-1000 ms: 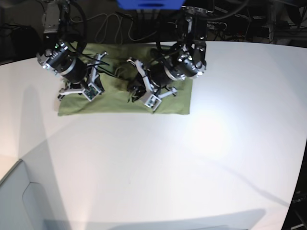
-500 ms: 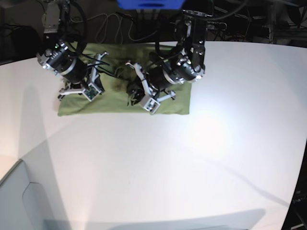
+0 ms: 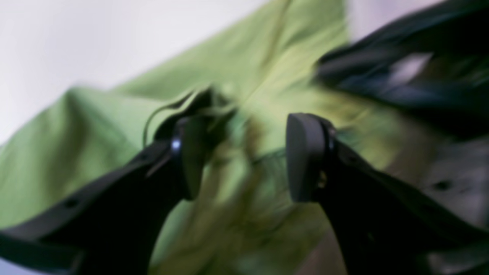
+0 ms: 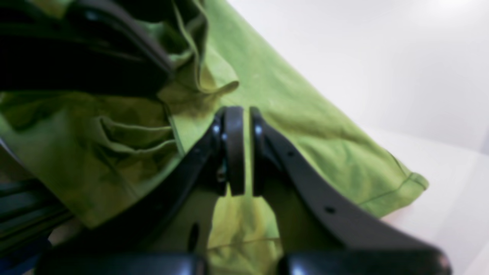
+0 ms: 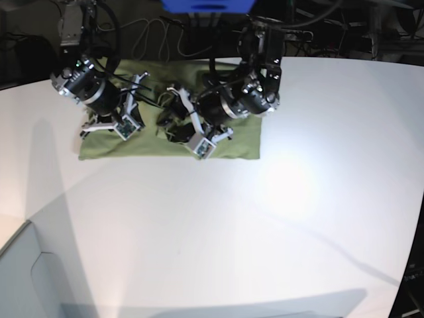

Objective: Fold the T-shirt properly
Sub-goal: 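Lay the folded end down beside the right gripper and release, then withdraw both grippers away from the folded shirt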

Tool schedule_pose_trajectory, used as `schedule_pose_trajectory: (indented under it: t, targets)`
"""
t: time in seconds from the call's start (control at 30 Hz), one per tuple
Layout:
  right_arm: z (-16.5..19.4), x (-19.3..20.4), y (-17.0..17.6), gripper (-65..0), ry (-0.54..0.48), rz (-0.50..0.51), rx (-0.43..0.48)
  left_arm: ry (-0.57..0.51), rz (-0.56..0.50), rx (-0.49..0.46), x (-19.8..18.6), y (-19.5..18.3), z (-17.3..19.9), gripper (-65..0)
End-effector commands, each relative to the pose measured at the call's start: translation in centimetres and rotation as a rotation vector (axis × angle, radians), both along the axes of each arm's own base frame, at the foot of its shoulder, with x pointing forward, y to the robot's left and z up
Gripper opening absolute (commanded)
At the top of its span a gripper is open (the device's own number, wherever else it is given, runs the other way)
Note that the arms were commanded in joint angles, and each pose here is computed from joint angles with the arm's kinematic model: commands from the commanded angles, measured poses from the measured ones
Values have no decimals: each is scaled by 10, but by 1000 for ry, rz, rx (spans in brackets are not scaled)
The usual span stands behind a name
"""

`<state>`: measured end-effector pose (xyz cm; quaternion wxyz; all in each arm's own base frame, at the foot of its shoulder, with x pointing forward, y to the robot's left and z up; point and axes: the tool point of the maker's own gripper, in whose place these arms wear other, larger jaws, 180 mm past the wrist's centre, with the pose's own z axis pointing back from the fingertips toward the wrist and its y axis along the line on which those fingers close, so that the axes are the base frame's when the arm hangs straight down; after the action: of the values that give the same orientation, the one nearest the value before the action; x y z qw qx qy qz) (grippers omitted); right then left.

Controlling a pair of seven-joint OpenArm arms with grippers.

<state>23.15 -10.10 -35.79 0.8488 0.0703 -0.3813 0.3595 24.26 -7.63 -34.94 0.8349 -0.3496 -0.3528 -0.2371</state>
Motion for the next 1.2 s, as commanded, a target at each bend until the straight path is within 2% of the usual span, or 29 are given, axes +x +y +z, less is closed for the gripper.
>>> schedule_pose_trajectory:
  t: [0.0, 0.1, 0.17, 0.27, 0.4, 0.47, 0.57, 0.63, 0.67, 0.8, 0.97, 1.17]
  targets:
    - [9, 3, 4, -646, -33, 20, 20, -50, 10, -63, 8, -6, 22, -342]
    - [9, 3, 4, -646, -33, 20, 19, -112, 12, -112, 10, 1, 48, -359]
    - [9, 3, 4, -646, -33, 20, 19, -145, 36, -87, 8, 22, 54, -360]
    - [10, 4, 4, -646, -36, 20, 19, -181, 136, -26, 13, 68, 59, -360]
    - [10, 4, 4, -646, -36, 19, 21, -144, 254, 62, 19, 121, 38, -365]
    - [10, 4, 4, -646, -36, 19, 21, -94, 254, 81, 16, 128, 21, -406]
    - [10, 4, 4, -646, -36, 19, 21, -32, 254, 84, 11, 130, 1, -529]
    - [10, 4, 4, -646, -36, 19, 21, 1, 248, 72, 9, 123, -9, -629]
    - [10, 5, 4, -646, -37, 20, 20, 19, 233, 64, 7, 117, -14, -650]
    - [10, 5, 4, -646, -37, 20, 19, 86, 143, 41, -9, 85, -33, -650]
    - [15, 9, -18, -646, -56, -45, -1, 120, -19, 19, -27, 36, -41, -650]
    - [21, 16, -40, -645, -78, -107, -19, 72, -194, -6, -46, -12, -24, -650]
